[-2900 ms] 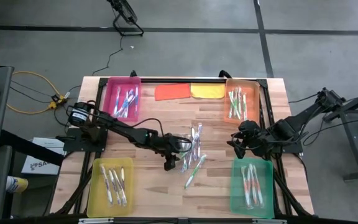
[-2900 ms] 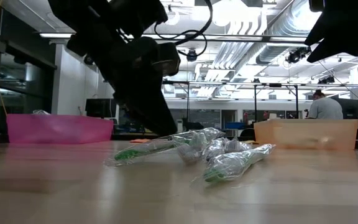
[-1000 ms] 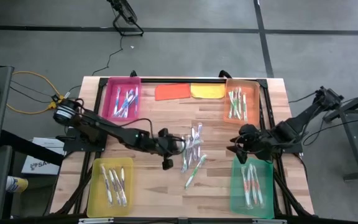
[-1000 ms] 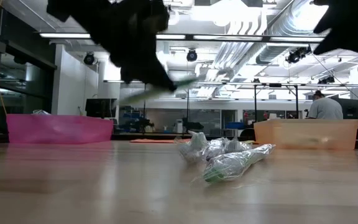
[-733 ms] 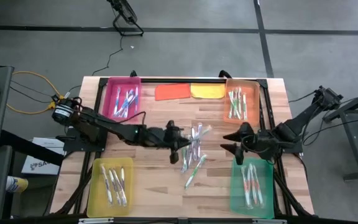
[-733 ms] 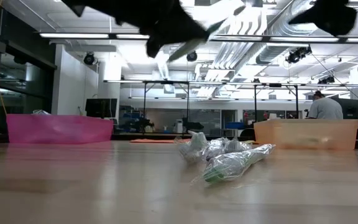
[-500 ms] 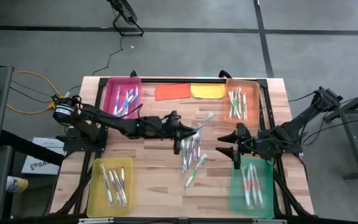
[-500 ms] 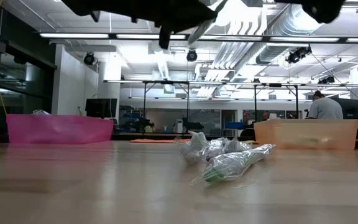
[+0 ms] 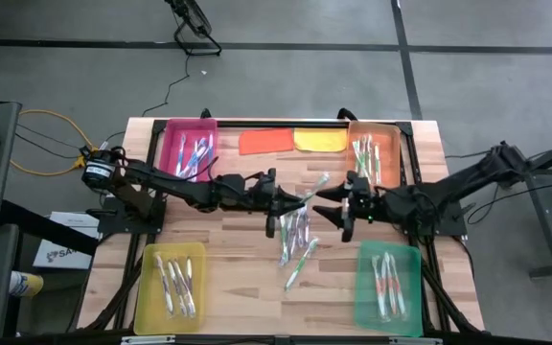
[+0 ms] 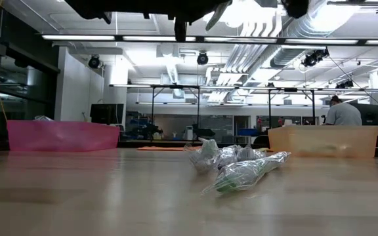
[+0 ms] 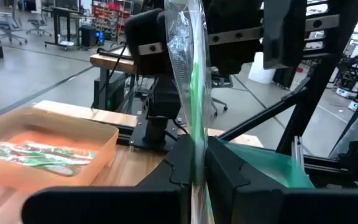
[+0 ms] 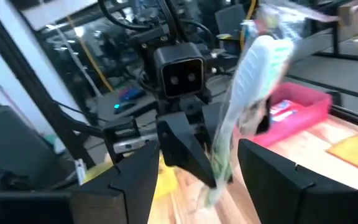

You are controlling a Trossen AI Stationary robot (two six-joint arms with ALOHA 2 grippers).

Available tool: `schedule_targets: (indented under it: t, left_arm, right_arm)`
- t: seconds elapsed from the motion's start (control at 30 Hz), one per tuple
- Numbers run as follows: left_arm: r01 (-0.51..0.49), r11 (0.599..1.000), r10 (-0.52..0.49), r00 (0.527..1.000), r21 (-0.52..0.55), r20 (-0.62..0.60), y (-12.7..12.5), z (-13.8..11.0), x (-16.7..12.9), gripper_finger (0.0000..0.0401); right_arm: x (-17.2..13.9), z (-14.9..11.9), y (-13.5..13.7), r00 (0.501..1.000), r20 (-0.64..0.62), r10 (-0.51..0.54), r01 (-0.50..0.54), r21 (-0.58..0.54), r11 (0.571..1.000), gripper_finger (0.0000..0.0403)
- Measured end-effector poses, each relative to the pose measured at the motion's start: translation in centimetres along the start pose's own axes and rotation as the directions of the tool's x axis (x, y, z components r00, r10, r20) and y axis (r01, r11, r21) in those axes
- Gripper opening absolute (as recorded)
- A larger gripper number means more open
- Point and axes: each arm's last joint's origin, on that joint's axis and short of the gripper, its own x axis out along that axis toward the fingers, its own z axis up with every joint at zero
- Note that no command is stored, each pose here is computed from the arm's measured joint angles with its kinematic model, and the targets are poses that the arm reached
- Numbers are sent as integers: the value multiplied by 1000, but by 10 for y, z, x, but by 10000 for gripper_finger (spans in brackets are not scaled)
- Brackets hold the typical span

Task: Pick & Place Toothbrushes
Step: Put the green toothbrush into the orange bin

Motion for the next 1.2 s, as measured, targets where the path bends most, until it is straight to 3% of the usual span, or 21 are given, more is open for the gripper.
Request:
schedule_targets:
  t: [0.23,0.37,0.57,0.77,1.03,1.2]
  left_arm:
    - [1,1000,-1,1000,1,0,0,0,0,15]
    - [3,1000,-3,1000,18,-1,0,0,0,15]
    - [3,1000,-3,1000,25,-23,0,-2,0,59]
    - [-5,991,11,999,134,-39,3,-1,-1,97]
    - [32,983,1,983,182,-181,23,15,-20,112]
    - [-20,980,76,957,198,-279,43,22,-35,113]
  right_arm:
    - [20,0,-10,996,-1,88,-88,20,996,204]
    - [23,-1,-12,996,-1,85,-84,20,996,149]
    - [24,0,-15,998,-1,64,-64,11,998,21]
    - [22,2,-18,998,-14,55,-55,23,998,15]
    - [-2,15,-51,984,-137,-117,133,114,985,13]
    - [-27,21,-84,921,-238,-307,355,194,914,13]
